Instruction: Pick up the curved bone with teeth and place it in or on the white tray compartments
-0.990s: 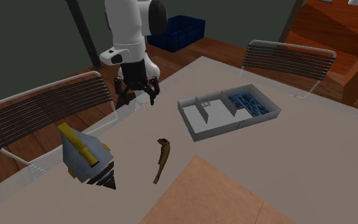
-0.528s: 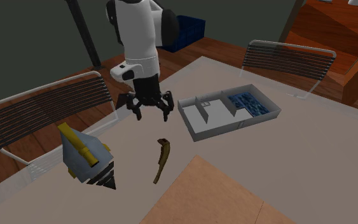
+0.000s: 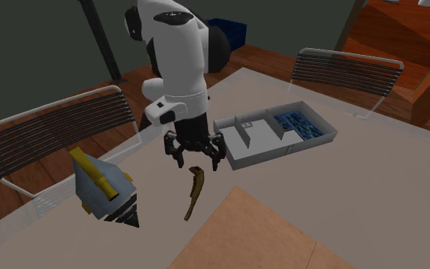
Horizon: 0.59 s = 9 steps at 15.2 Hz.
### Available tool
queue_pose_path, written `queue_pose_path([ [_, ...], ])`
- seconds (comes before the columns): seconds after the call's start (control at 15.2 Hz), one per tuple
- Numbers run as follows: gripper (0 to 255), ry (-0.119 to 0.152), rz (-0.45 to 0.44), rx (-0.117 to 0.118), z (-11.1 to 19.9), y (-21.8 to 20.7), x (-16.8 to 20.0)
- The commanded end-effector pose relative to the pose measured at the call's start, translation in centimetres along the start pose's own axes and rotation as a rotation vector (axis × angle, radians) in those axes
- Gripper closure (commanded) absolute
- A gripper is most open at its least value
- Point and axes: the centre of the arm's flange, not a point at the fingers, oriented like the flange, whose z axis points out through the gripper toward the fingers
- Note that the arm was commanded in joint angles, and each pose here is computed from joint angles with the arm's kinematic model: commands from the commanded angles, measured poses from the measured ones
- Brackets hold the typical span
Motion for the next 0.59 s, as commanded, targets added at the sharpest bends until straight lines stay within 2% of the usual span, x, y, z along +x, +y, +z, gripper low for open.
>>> queue_pose_path([
  [0.0,0,0.001,0.002,0.001,1.2,-0.3,0.2],
  [0.33,0,0.001,0.002,0.001,3.6,-0.3,0.2],
  [0.53,0,0.001,0.002,0.001,3.6,-0.3,0.2],
])
